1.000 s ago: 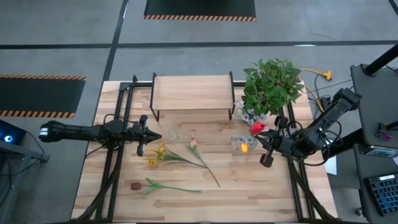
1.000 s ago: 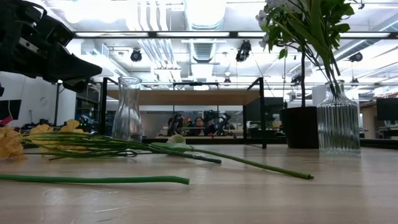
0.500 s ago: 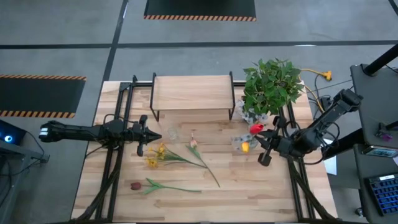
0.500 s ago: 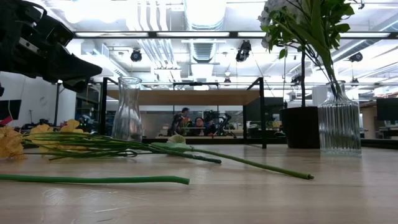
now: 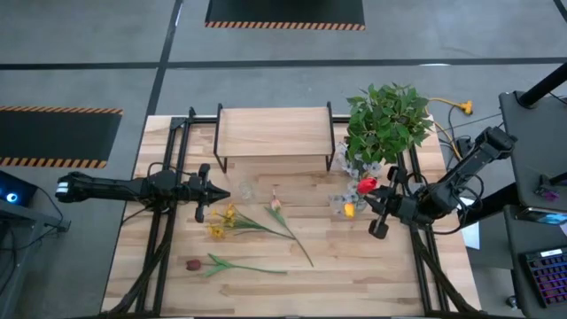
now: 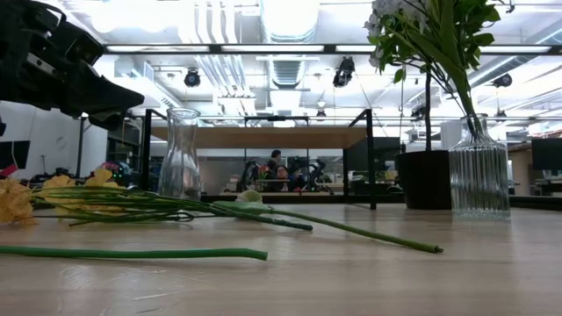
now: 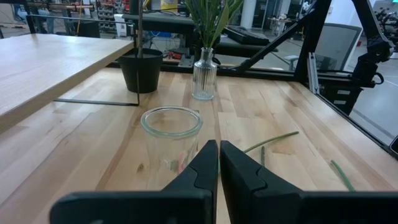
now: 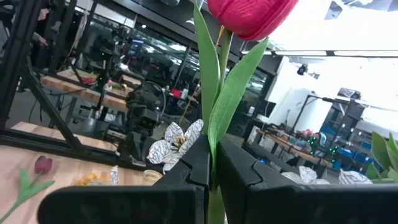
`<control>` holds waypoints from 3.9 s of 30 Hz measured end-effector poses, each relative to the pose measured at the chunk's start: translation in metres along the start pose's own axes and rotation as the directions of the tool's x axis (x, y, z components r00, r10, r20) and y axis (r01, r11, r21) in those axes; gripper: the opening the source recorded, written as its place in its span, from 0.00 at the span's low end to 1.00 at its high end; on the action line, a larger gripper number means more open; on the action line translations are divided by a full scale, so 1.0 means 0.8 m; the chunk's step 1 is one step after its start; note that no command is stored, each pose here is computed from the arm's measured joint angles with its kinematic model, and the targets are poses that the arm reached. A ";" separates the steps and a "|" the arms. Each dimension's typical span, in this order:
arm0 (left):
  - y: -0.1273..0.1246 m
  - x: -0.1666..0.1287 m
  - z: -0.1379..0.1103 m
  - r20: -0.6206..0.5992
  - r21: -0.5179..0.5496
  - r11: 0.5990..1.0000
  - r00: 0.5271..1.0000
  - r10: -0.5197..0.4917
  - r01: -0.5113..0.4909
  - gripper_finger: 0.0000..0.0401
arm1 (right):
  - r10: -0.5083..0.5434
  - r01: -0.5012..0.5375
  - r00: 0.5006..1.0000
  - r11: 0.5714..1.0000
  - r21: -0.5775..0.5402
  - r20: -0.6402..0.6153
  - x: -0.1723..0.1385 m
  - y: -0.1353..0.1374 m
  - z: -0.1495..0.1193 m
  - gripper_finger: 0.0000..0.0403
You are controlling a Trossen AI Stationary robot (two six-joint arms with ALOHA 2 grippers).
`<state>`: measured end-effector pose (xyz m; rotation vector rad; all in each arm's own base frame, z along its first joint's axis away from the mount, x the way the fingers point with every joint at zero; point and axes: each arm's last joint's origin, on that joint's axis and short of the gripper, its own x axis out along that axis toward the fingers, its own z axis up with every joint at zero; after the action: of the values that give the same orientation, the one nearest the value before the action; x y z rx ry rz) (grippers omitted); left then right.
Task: Pick and place flowers into a vace then onto a shelf
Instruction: Put the red tulip into the right transparent vase, then put the pink tulip into the left transparent vase
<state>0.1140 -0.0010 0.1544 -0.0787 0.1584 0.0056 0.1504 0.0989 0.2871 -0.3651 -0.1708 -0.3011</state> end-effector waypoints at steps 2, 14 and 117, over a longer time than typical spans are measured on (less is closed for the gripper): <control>0.000 0.000 0.000 -0.001 0.000 1.000 1.000 -0.001 0.001 0.00 | -0.030 0.030 0.999 0.999 0.026 -0.013 0.000 -0.002 0.001 0.03; 0.000 0.000 0.000 0.000 0.000 1.000 1.000 -0.001 0.001 0.00 | -0.102 0.106 0.994 0.991 0.077 -0.047 0.000 -0.010 0.007 0.03; 0.000 0.000 0.000 -0.001 0.000 1.000 1.000 0.000 0.000 0.00 | -0.163 0.245 0.947 0.924 0.294 -0.276 -0.062 0.019 0.009 0.74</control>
<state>0.1140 -0.0010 0.1543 -0.0784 0.1593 0.0053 0.1082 0.1282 0.2778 0.0225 -0.0107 -0.5156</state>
